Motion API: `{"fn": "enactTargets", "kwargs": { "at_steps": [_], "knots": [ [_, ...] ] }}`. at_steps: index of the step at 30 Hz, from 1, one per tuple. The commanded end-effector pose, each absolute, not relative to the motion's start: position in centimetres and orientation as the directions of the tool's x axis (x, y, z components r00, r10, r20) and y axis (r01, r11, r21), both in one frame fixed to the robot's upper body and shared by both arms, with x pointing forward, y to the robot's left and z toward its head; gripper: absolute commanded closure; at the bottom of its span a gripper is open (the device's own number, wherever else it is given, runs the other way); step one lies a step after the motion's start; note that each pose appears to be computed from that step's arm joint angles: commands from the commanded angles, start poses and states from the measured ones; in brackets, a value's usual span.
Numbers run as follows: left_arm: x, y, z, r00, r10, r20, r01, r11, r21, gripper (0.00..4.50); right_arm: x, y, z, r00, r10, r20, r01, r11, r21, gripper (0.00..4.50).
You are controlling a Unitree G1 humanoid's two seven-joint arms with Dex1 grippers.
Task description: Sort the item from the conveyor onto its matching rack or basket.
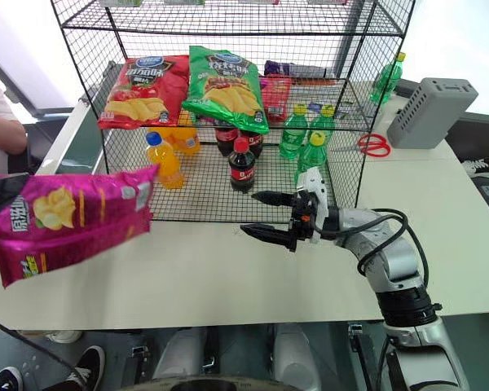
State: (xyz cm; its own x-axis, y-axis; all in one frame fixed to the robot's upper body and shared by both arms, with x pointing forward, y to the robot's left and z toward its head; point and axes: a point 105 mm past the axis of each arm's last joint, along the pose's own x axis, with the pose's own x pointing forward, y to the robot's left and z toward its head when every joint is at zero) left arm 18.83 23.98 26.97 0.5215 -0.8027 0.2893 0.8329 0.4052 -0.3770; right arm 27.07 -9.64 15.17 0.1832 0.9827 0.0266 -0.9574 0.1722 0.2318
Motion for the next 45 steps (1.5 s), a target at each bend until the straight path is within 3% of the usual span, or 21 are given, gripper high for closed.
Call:
{"fn": "enactTargets", "kwargs": {
  "at_steps": [1, 6, 11, 17, 23, 27, 29, 33, 41, 45],
  "knots": [
    [18.8, 20.7, 27.0, 0.398, -0.842, 0.363, 0.877, 0.233, -0.421, 4.42, 24.9, -9.9, 15.9, 0.09, 0.995, 0.034, -0.955, 0.077, 0.285, 0.0],
    [19.7, 17.8, 26.6, 0.287, -0.87, 0.401, 0.885, 0.08, -0.459, 4.42, 24.9, -10.6, 14.5, 0.089, 0.996, -0.031, -0.964, 0.094, 0.248, 0.0],
    [21.2, 16.3, 27.4, 0.191, -0.847, 0.496, 0.874, -0.083, -0.479, 4.42, 25.7, -10.7, 15.1, 0.104, 0.994, 0.031, -0.956, 0.092, 0.278, 0.0],
    [22.7, 15.4, 28.9, 0.088, -0.817, 0.57, 0.865, -0.221, -0.451, 4.42, 24.5, -9.8, 16.5, 0.012, 0.993, 0.121, -0.933, -0.032, 0.358, 0.0],
    [23.8, 15.0, 29.8, 0.044, -0.796, 0.604, 0.846, -0.292, -0.446, 4.42, 23.9, -8.1, 16.5, -0.053, 0.991, 0.119, -0.937, -0.091, 0.336, 0.0],
    [24.2, 14.7, 30.2, 0.024, -0.789, 0.614, 0.837, -0.32, -0.444, 4.42, 26.4, -7.4, 15.9, 0.052, 0.992, 0.117, -0.958, 0.017, 0.288, 0.0],
    [24.2, 14.6, 30.4, 0.009, -0.78, 0.626, 0.833, -0.34, -0.436, 4.42, 26.8, -7.8, 15.4, 0.057, 0.994, 0.093, -0.962, 0.03, 0.27, 0.0],
    [24.1, 14.6, 30.3, -0.007, -0.77, 0.638, 0.822, -0.368, -0.434, 4.42, 28.4, -8.6, 16.1, 0.145, 0.975, 0.168, -0.947, 0.088, 0.307, 0.0],
    [24.6, 14.5, 29.5, 0.017, -0.757, 0.653, 0.798, -0.383, -0.465, 4.42, 22.9, -7.6, 19.7, -0.133, 0.947, 0.291, -0.875, -0.25, 0.415, 0.0],
    [25.0, 14.4, 29.4, 0.049, -0.757, 0.652, 0.798, -0.362, -0.481, 4.42, 22.0, -6.8, 19.2, -0.174, 0.954, 0.245, -0.862, -0.268, 0.431, 0.0]
  ]
}}
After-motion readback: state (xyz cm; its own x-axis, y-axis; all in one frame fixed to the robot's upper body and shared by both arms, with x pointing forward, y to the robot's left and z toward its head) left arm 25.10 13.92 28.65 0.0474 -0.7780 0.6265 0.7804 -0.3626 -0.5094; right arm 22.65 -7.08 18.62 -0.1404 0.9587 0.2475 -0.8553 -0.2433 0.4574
